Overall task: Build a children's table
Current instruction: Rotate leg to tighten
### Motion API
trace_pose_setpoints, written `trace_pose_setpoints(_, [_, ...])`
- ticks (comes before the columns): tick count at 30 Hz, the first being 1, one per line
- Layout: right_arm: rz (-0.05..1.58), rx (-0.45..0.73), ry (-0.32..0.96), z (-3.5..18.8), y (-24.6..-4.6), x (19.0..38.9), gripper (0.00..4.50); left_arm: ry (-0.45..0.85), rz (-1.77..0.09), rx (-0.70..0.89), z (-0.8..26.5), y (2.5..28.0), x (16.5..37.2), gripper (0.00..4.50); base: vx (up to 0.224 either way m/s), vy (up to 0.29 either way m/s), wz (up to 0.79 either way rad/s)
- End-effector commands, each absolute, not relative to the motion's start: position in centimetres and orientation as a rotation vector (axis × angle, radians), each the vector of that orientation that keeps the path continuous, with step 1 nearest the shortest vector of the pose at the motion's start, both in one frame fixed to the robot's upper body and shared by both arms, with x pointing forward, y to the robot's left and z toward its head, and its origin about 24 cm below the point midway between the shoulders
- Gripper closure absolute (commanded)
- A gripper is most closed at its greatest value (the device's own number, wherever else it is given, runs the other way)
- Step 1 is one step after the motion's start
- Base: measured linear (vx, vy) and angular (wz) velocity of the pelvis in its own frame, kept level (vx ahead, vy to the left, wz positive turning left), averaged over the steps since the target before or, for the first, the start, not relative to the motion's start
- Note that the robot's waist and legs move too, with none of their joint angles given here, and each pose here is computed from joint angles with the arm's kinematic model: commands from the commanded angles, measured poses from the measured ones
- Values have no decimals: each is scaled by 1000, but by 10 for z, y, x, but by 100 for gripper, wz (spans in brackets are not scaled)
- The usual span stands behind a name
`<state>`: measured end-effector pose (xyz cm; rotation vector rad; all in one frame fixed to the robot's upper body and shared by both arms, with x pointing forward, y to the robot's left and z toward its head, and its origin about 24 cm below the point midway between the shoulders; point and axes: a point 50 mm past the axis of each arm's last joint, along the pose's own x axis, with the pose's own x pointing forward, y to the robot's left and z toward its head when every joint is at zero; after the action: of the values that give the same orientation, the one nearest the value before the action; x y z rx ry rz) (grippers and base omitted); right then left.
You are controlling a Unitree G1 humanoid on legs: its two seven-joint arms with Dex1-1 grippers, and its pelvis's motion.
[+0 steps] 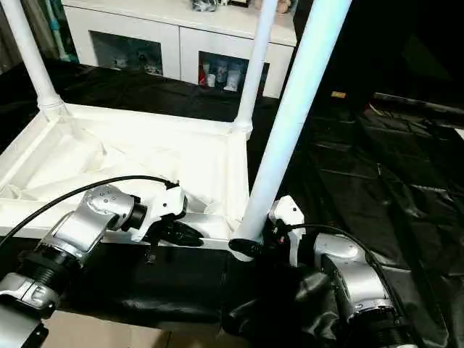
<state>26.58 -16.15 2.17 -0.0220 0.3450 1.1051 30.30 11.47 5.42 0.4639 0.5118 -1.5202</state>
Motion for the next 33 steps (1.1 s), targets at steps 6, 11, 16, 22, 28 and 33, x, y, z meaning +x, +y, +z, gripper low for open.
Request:
trace_pose_setpoints(6, [731,79,344,5,-154,293,184,536,-1452,370,36,88,304,450,-9,0,-1])
trace_pose_setpoints(11, [623,119,333,3,-143,303,184,515,-1349,363,36,74,315,450,-20,2,0])
trace_pose_setpoints(16, [477,167,302,7,-124,321,184,490,-1160,310,40,50,332,450,0,0,0])
trace_pose_setpoints(22, [469,206,285,14,-105,330,184,480,-1129,341,38,37,335,450,0,0,0])
trace_pose_setpoints(28, [648,230,240,19,-111,319,96,491,-1278,373,32,43,323,450,0,0,0])
trace_pose_setpoints(33, [882,148,252,24,-124,299,39,475,-1461,391,32,51,311,450,0,0,0])
